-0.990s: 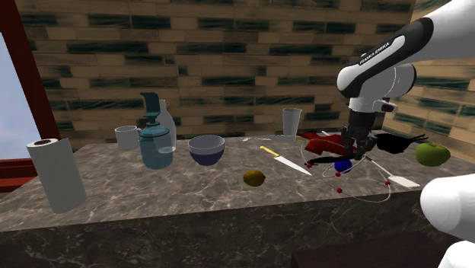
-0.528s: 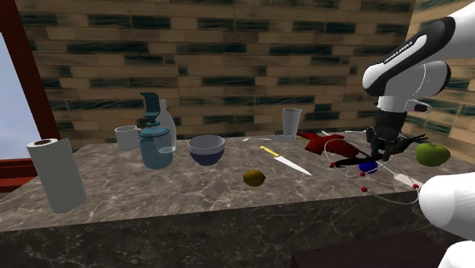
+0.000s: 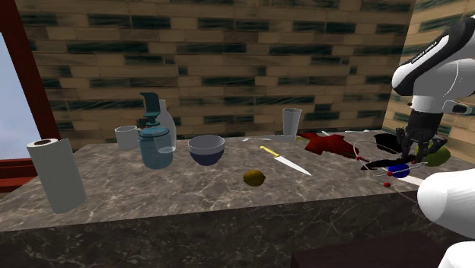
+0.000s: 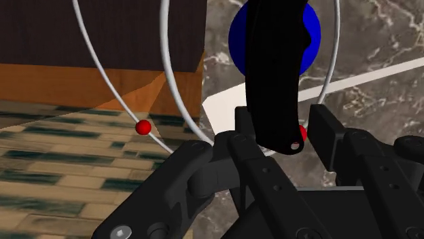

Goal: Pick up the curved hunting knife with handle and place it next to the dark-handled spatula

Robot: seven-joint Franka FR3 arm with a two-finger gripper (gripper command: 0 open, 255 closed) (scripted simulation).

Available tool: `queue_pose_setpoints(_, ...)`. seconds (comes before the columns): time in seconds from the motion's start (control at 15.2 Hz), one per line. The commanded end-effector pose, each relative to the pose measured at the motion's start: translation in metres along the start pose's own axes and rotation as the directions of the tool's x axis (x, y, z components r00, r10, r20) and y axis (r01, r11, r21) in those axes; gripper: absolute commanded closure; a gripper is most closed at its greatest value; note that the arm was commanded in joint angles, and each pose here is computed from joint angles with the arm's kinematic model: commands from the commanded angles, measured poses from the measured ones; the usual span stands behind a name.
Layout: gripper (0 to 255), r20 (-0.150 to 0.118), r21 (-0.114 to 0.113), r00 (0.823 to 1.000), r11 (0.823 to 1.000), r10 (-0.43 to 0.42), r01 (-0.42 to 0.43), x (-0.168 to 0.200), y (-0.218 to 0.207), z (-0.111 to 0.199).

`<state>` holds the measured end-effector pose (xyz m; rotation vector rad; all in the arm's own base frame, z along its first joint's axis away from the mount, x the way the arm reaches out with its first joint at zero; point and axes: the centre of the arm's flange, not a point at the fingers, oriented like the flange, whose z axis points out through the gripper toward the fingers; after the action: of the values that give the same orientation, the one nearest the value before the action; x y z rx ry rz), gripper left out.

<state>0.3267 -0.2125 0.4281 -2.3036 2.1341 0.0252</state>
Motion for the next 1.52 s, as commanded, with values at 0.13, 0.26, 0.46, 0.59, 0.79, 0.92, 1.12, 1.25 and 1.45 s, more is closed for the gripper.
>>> queue_pose_setpoints(0.13,255,-0.005,-0.019,1.0,1.0,-0.004,0.004,0.052,0.023,0.006)
queue_pose_setpoints(0.26,255,-0.005,-0.019,1.0,1.0,-0.004,0.004,0.077,0.032,0.005)
queue_pose_setpoints(0.46,255,-0.005,-0.019,1.0,1.0,-0.004,0.004,0.114,0.047,0.005)
queue_pose_setpoints(0.59,255,-0.005,-0.019,1.0,1.0,-0.004,0.004,0.121,0.05,0.01)
queue_pose_setpoints(0.79,255,-0.005,-0.019,1.0,1.0,-0.004,0.004,0.121,0.05,0.026)
queue_pose_setpoints(0.92,255,-0.005,-0.019,1.0,1.0,-0.004,0.004,0.121,0.05,0.037)
queue_pose_setpoints(1.12,255,-0.005,-0.019,1.0,1.0,-0.004,0.004,0.121,0.049,0.052)
queue_pose_setpoints(1.25,255,-0.005,-0.019,1.0,1.0,-0.004,0.004,0.122,0.049,0.063)
queue_pose_setpoints(1.45,255,-0.005,-0.019,1.0,1.0,-0.004,0.004,0.122,0.049,0.079)
